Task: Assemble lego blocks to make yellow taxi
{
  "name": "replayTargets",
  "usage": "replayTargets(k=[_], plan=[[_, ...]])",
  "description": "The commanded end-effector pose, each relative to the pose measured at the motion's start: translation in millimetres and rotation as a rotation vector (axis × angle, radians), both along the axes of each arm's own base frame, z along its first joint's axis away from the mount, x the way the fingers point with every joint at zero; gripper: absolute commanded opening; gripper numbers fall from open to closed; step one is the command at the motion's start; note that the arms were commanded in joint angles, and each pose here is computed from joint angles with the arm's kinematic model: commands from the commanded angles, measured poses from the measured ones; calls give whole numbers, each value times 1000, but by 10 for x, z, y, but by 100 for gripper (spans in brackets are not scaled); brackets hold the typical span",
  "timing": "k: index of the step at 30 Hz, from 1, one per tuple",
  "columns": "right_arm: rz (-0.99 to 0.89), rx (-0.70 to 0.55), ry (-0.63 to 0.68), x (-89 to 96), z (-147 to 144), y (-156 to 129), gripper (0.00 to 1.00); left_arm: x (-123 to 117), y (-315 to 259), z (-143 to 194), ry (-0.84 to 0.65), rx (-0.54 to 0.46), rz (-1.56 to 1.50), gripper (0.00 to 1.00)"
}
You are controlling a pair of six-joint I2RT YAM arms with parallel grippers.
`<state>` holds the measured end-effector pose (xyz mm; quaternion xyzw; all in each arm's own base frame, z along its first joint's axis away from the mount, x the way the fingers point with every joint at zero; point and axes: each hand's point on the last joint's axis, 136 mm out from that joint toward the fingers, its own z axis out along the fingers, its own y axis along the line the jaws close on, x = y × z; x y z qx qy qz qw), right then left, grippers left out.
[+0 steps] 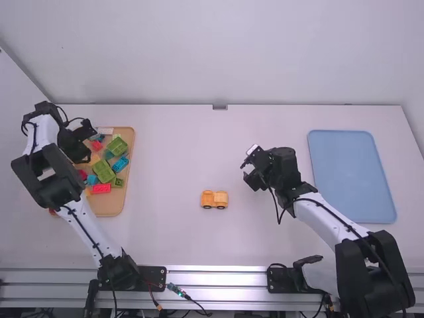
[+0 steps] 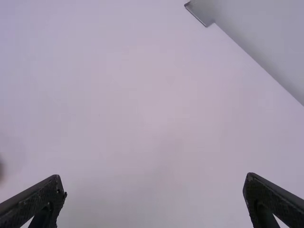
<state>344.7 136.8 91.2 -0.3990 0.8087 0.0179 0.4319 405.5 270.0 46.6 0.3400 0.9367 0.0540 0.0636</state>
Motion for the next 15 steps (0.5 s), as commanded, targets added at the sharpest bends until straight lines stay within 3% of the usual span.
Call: replayTargets(k=[1,15], plan=[[-2,21,-30,79,155,36,99,-50,-126,-178,27,-38,-69,72],[-5,21,-32,86,159,27,99,-47,-90,-507,4,-2,-68,59]])
